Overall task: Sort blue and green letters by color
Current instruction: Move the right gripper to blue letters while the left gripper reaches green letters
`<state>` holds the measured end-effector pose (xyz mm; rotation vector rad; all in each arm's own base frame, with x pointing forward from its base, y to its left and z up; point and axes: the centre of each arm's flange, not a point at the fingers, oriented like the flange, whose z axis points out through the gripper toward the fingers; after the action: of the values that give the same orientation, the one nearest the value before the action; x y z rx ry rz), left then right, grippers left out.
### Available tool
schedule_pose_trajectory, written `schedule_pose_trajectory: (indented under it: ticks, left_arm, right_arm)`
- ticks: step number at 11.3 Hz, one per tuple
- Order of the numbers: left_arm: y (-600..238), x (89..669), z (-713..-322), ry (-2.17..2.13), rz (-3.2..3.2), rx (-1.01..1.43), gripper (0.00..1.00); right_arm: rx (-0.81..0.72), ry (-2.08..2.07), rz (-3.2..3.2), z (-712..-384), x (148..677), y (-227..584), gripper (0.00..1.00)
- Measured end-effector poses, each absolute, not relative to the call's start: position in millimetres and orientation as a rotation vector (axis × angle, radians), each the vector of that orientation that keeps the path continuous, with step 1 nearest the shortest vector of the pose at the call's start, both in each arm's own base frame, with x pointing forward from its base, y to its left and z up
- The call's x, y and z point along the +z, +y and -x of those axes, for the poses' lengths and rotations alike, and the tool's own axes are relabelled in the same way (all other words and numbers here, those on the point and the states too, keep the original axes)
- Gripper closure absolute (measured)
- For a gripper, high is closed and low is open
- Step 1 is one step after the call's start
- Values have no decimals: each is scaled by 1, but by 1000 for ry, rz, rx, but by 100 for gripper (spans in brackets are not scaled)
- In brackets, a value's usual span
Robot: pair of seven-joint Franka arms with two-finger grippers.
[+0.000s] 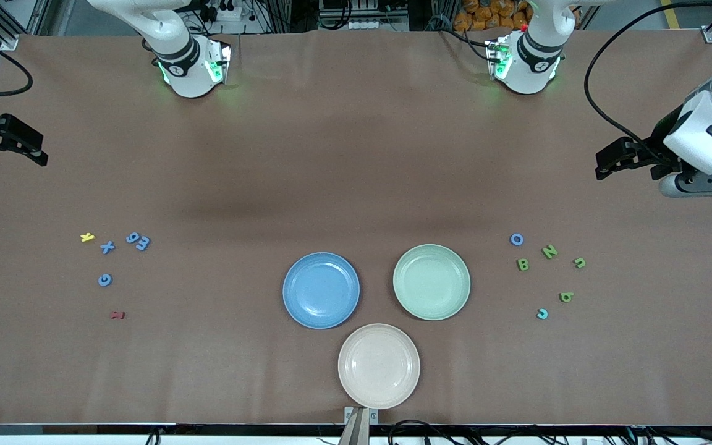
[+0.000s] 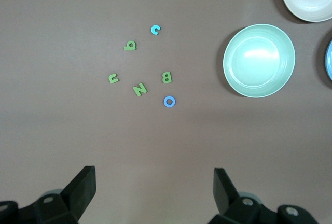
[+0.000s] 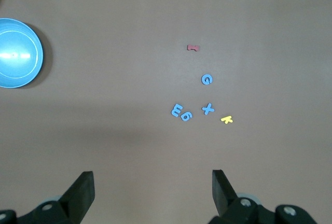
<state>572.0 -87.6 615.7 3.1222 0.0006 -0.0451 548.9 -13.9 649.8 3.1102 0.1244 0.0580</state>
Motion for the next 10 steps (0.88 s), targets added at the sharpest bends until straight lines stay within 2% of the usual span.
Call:
schedule_pose_trajectory:
  ticks: [10]
  left_arm:
    - [-87,610,-576,4,-3121,-45,0]
  right_arm:
    - [-28,100,-3115,-550,619,-23,0]
